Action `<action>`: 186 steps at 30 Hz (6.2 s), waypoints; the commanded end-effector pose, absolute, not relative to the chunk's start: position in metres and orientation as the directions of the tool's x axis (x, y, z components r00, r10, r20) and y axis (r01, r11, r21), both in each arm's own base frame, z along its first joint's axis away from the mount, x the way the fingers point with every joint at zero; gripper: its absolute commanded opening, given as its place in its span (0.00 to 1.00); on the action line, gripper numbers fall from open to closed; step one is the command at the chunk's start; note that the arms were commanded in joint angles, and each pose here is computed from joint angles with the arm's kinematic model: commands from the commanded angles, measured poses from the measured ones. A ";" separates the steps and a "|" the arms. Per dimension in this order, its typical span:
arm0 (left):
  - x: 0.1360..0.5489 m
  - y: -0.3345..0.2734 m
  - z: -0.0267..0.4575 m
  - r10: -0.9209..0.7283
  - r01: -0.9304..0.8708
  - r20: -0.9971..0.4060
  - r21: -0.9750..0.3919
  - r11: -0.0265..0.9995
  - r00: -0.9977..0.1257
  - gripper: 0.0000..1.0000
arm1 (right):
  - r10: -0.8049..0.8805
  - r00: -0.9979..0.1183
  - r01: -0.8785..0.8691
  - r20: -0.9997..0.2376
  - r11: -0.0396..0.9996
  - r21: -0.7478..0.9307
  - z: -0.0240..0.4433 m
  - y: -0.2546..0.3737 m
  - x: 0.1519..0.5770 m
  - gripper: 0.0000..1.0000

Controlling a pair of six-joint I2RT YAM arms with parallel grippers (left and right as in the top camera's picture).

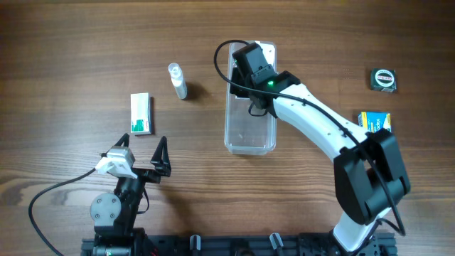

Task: Pack container
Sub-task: 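Lift the Hansaplast box and carry it over the clear container, then lower the Hansaplast box into the container and open the right gripper, then move the right gripper to the blue-yellow VapoDrops box and grasp it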

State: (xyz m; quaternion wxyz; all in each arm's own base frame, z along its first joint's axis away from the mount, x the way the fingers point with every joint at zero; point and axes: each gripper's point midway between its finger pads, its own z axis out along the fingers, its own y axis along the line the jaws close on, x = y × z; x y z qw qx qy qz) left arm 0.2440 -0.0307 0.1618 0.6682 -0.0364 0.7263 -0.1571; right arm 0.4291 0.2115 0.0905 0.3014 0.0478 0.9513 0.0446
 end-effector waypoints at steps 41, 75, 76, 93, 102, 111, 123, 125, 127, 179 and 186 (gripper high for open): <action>0.244 -0.027 0.160 -0.249 0.142 -0.963 -0.262 0.955 -0.101 1.00 | -0.001 -0.985 -0.022 -0.170 0.993 0.119 0.070 0.204 0.332 0.04; 0.244 -0.027 0.160 -0.249 0.142 -0.963 -0.262 0.955 -0.101 1.00 | 0.042 -0.977 0.025 -0.210 0.996 0.082 0.017 0.211 0.364 0.04; 0.244 -0.027 0.160 -0.249 0.143 -0.963 -0.262 0.955 -0.101 1.00 | 0.043 -0.975 0.026 -0.219 0.997 0.079 0.018 0.211 0.366 0.04; 0.244 -0.027 0.160 -0.249 0.142 -0.963 -0.262 0.955 -0.101 1.00 | 0.014 -0.938 -0.024 -0.347 0.994 0.104 0.029 0.222 0.396 0.04; 0.244 -0.027 0.160 -0.249 0.142 -0.963 -0.262 0.955 -0.101 1.00 | 0.020 -0.927 -0.022 -0.375 0.994 0.108 0.031 0.223 0.402 0.04; 0.244 -0.027 0.160 -0.249 0.142 -0.963 -0.262 0.955 -0.101 1.00 | 0.023 -0.916 -0.013 -0.401 0.996 0.087 0.033 0.219 0.408 0.04; 0.244 -0.027 0.160 -0.249 0.143 -0.963 -0.262 0.955 -0.101 1.00 | -0.002 -0.921 -0.046 -0.390 0.993 0.104 0.041 0.223 0.402 0.05; 0.244 -0.027 0.160 -0.249 0.143 -0.963 -0.262 0.955 -0.101 1.00 | -0.001 -0.917 -0.047 -0.398 0.993 0.108 0.053 0.221 0.400 0.06; 0.244 -0.027 0.160 -0.249 0.142 -0.963 -0.262 0.955 -0.101 1.00 | 0.003 -0.911 -0.049 -0.413 0.992 0.116 0.068 0.220 0.398 0.09; 0.244 -0.027 0.160 -0.249 0.142 -0.963 -0.262 0.955 -0.101 1.00 | -0.093 -0.981 -0.080 -0.170 0.994 -0.079 0.129 -0.105 0.322 0.99; 0.244 -0.027 0.160 -0.249 0.143 -0.963 -0.262 0.955 -0.101 1.00 | 0.034 -0.998 0.037 -0.061 0.998 -0.054 0.088 -0.139 0.298 1.00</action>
